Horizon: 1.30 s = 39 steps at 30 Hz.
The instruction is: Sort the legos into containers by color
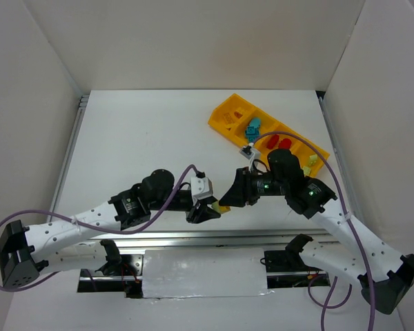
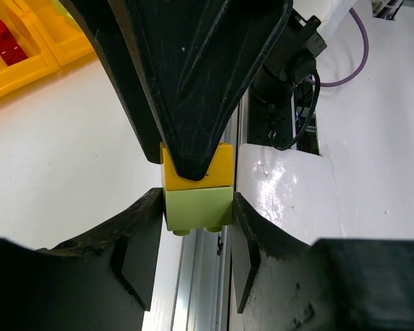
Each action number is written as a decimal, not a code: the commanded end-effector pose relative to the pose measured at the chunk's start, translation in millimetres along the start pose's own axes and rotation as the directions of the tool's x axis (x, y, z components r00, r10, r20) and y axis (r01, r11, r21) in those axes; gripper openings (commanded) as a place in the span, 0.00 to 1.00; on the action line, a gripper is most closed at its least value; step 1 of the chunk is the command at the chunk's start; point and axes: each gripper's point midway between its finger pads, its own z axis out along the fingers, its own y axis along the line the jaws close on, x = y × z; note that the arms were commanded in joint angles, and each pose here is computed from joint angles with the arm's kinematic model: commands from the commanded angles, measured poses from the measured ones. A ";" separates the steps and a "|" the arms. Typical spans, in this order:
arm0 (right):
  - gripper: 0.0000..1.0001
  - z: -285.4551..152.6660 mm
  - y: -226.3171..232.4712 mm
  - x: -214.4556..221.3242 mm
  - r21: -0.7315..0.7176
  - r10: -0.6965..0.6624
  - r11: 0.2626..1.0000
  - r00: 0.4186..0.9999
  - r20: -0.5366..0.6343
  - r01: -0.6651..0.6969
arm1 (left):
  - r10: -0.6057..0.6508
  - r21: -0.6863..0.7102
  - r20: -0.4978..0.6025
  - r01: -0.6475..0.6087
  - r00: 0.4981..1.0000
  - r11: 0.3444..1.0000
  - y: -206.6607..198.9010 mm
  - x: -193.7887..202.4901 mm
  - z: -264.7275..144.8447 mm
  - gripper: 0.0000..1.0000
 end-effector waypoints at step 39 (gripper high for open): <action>0.00 -8.5 -131.9 -123.0 0.429 0.053 0.868 0.905 0.423 -0.251 | -0.105 -0.372 0.132 0.147 0.986 0.917 53.7 -10.9 -29.2 0.00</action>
